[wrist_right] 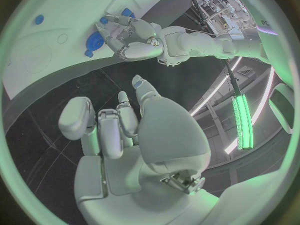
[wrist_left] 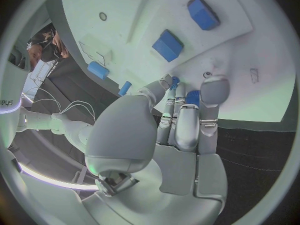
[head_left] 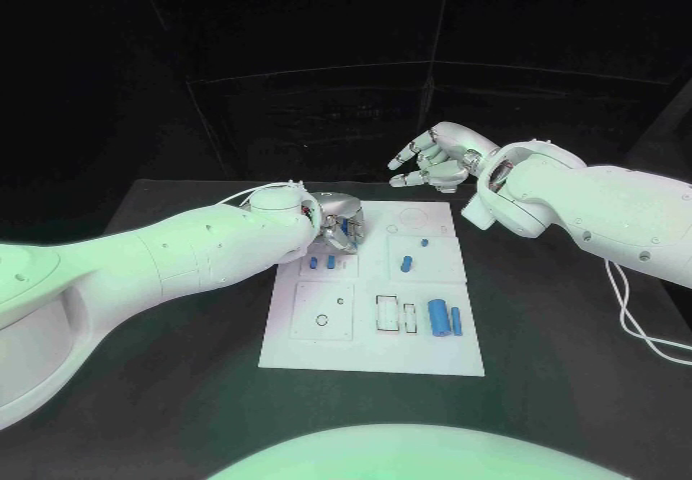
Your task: Assemble the parts on the task board
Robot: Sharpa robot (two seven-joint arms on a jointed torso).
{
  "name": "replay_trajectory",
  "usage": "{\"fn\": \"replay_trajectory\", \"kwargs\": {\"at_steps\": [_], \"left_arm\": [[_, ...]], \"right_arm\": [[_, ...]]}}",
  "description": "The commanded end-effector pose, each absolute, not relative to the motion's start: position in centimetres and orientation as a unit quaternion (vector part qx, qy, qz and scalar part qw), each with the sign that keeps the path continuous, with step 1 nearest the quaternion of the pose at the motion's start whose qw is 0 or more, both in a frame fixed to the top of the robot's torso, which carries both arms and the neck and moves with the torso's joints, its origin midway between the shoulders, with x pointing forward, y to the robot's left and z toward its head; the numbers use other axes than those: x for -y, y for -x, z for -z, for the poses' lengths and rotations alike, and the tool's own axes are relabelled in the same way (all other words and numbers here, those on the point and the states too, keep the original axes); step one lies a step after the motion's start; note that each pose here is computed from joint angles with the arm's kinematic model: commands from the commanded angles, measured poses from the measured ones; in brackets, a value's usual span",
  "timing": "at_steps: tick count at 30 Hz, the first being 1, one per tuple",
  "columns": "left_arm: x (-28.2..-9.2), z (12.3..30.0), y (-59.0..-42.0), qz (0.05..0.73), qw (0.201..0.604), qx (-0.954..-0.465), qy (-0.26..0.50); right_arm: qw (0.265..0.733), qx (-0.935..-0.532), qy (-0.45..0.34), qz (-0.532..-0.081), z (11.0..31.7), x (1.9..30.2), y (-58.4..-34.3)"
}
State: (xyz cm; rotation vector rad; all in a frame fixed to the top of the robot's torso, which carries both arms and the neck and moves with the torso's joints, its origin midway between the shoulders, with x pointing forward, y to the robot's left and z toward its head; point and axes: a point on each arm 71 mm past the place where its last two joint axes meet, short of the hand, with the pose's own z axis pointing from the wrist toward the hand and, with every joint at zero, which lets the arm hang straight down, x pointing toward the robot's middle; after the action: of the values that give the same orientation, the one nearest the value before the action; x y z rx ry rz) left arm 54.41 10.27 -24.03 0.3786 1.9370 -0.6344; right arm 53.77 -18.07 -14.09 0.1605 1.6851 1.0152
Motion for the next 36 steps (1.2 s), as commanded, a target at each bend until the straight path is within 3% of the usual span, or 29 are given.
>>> {"fn": "replay_trajectory", "kwargs": {"at_steps": [1,18,26,36], "left_arm": [[-10.6,24.5,-54.4,0.242,0.503,-0.814,-0.163],[-11.2,23.3,-54.0,0.296,0.545,-0.768,-0.159],[-11.6,21.4,-53.8,0.317,0.56,-0.752,-0.143],[-14.0,20.3,-53.6,0.31,0.563,-0.755,-0.125]], "right_arm": [[0.552,-0.71,-0.065,-0.433,13.9,18.0,-53.8],[0.554,-0.709,-0.065,-0.432,13.9,18.2,-53.8],[0.554,-0.709,-0.066,-0.432,13.9,18.3,-53.8],[0.555,-0.709,-0.067,-0.43,13.9,18.5,-53.8]]}}
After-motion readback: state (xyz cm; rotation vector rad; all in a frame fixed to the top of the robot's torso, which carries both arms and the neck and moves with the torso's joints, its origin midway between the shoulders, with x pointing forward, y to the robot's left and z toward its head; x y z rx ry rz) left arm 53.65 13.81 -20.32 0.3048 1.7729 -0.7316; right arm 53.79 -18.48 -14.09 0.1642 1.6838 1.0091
